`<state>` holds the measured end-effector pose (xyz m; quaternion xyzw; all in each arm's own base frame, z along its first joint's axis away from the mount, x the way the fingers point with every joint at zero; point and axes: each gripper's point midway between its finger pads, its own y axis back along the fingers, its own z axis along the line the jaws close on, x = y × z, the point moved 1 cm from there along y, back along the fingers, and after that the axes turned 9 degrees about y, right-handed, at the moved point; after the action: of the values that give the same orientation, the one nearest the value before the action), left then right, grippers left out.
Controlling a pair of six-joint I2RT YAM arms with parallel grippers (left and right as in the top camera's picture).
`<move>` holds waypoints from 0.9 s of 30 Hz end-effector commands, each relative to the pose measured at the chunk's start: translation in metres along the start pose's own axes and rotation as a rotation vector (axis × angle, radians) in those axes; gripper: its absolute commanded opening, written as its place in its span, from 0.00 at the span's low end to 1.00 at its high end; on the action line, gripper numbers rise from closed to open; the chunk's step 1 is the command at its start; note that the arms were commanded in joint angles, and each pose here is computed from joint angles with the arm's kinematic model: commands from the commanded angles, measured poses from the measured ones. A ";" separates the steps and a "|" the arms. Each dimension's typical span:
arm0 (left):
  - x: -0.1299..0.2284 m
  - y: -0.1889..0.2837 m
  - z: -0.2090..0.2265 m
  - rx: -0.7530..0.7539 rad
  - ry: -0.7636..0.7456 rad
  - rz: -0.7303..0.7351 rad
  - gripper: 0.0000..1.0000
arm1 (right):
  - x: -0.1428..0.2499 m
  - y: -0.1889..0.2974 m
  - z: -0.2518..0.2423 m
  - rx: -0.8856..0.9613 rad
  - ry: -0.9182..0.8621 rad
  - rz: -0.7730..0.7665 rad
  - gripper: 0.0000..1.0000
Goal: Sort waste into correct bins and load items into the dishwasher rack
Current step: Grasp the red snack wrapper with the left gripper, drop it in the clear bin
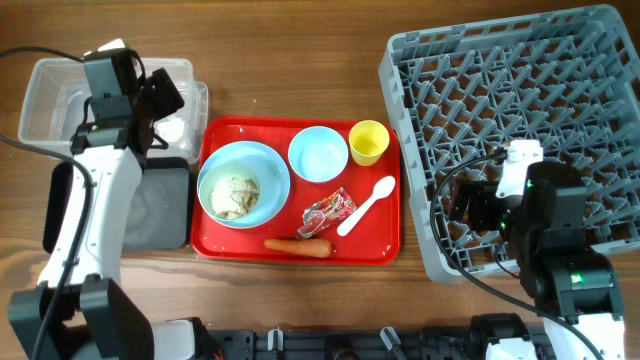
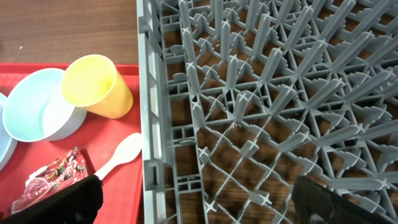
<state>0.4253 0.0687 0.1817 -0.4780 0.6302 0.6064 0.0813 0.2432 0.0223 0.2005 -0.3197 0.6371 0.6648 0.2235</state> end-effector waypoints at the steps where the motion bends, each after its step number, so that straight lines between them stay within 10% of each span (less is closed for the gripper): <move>1: 0.003 0.044 -0.033 0.131 -0.034 0.012 0.80 | -0.007 0.004 0.000 -0.005 -0.019 -0.018 1.00; 10: 0.252 0.110 -0.121 0.410 -0.532 0.725 0.75 | -0.006 0.004 0.000 -0.005 -0.020 -0.015 1.00; 23: 0.376 0.069 -0.111 0.221 -0.869 0.857 0.83 | -0.005 0.004 0.000 -0.005 -0.020 -0.011 1.00; 27: 0.373 0.065 -0.109 0.195 -0.881 0.831 0.24 | -0.005 0.004 0.000 -0.005 -0.020 -0.011 1.00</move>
<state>0.2363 -0.2322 0.0123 0.1045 0.7431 0.6465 0.1379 0.2419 0.0222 0.1994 -0.3172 0.6380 0.6659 0.2213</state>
